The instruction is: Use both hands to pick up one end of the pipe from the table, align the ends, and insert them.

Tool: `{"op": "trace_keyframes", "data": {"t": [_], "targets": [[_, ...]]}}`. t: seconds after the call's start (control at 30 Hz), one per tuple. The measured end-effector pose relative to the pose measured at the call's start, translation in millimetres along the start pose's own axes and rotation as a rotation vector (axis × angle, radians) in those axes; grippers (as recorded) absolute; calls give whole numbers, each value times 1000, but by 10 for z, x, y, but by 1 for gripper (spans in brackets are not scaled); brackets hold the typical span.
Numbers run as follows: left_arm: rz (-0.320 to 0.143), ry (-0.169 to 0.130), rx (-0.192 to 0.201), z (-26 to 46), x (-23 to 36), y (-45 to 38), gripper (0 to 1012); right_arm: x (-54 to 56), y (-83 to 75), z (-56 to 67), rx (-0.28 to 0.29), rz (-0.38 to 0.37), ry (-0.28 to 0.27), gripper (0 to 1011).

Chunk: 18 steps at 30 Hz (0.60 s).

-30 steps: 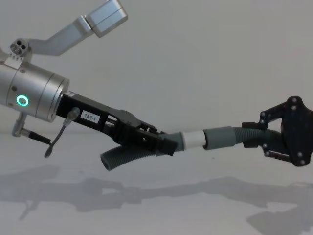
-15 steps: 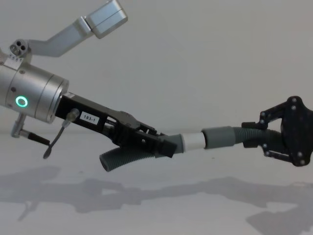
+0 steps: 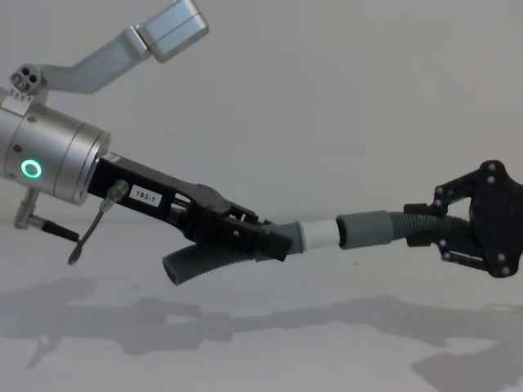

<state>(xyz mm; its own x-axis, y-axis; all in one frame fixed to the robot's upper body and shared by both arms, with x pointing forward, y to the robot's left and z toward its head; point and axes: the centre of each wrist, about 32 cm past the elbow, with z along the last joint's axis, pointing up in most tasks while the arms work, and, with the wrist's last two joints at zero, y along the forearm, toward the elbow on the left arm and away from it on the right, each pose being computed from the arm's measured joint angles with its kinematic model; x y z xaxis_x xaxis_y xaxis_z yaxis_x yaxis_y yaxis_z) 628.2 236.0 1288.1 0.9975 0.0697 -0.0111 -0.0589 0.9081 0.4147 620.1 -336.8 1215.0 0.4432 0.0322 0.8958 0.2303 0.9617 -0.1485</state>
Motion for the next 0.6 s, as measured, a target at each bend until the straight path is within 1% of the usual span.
{"op": "trace_keyframes", "data": {"t": [0.23,0.6], "targets": [[4,2,-2,-11,-10,10,327,0,0,0,0,0,0,211],[-1,8,-5,-31,-4,-17,327,0,0,0,0,0,0,212]]}}
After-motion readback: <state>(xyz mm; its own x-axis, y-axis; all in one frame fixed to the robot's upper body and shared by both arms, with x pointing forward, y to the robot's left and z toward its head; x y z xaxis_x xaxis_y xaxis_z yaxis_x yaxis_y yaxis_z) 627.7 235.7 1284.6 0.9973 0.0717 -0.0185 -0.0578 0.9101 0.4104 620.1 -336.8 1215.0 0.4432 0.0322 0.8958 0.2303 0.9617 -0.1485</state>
